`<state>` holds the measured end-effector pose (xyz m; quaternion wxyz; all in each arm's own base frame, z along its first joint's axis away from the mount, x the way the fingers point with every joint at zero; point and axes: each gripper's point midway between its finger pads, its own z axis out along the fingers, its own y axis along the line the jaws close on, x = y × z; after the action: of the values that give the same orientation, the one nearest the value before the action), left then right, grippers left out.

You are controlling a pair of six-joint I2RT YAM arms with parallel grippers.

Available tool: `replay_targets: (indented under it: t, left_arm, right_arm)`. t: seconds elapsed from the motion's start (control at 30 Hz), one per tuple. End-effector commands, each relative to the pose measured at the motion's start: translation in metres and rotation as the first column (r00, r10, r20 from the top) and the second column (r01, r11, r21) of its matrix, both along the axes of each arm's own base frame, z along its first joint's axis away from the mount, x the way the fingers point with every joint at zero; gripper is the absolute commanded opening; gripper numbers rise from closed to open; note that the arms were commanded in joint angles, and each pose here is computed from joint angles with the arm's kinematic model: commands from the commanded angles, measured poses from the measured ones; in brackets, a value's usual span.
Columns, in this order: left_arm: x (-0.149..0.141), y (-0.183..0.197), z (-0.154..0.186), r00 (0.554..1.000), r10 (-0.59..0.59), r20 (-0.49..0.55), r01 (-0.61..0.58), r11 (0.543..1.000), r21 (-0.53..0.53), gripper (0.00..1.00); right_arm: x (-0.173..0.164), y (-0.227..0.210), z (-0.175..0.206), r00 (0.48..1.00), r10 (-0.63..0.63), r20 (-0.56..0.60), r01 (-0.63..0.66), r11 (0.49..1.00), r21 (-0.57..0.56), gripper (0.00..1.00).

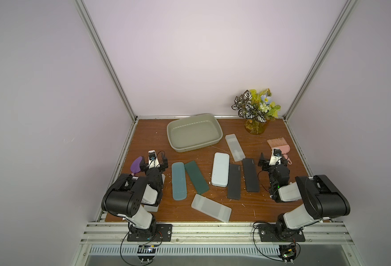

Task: Put the pencil case into the storage box
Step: Move the storage box to the center of the board.

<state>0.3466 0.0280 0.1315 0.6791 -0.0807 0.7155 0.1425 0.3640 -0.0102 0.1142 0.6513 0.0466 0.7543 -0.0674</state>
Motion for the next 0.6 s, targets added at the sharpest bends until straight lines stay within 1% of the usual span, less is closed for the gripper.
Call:
replay_targets:
  t: [0.0,0.3,0.5,0.57]
  left_arm:
    - [0.002,0.003,0.005,1.000,0.005,0.017,-0.004,1.000,-0.007,0.98]
    - [0.002,0.003,0.005,1.000,0.004,0.016,-0.004,1.000,-0.007,0.98]
    - [0.015,0.006,-0.003,0.999,-0.044,-0.029,0.042,0.998,-0.051,0.98]
    - [0.015,0.007,-0.003,0.999,-0.042,-0.027,0.041,0.998,-0.053,0.98]
  right_arm:
    - [0.004,0.004,0.013,0.999,0.021,0.047,-0.021,1.000,-0.005,1.00]
    - [0.004,0.004,0.014,0.999,0.021,0.049,-0.021,1.000,-0.005,1.00]
    - [0.007,0.004,0.011,0.999,0.036,0.034,-0.036,0.999,0.008,1.00]
    - [0.007,0.004,0.011,0.999,0.036,0.035,-0.037,0.999,0.010,1.00]
